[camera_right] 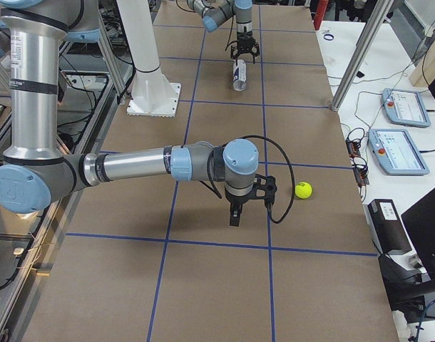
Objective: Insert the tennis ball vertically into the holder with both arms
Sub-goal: 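Move the left gripper down over the lying Wilson tube and grasp it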
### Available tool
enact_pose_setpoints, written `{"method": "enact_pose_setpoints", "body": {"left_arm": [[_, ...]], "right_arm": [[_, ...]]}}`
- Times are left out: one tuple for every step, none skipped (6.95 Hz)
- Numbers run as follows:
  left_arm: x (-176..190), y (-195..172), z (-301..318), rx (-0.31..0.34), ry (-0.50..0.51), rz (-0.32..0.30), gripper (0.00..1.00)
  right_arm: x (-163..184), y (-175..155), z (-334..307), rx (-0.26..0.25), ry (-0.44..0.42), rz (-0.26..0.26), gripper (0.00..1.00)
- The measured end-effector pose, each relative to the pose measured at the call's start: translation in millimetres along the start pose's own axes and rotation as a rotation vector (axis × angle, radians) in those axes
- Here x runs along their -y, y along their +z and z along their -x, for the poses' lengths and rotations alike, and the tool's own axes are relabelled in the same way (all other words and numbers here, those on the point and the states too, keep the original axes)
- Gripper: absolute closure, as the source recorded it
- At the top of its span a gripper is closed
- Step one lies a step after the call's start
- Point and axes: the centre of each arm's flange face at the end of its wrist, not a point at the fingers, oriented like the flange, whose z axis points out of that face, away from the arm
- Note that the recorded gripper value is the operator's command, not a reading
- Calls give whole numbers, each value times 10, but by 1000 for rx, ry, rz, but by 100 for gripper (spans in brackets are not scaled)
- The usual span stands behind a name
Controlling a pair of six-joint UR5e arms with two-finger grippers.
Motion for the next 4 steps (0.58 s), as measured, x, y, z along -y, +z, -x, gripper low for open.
{"method": "enact_pose_setpoints", "body": {"left_arm": [[41, 146, -60, -7, 8, 18, 1], [76, 275, -78, -6, 11, 37, 1], [115, 411, -122, 10, 20, 56, 1], [150, 542, -181, 30, 33, 70, 1]], "right_arm": [[8, 1, 1, 1, 1, 0, 0], [12, 0, 3, 1, 1, 0, 0], [14, 0, 3, 1, 1, 0, 0], [14, 3, 0, 1, 2, 1, 0]]}}
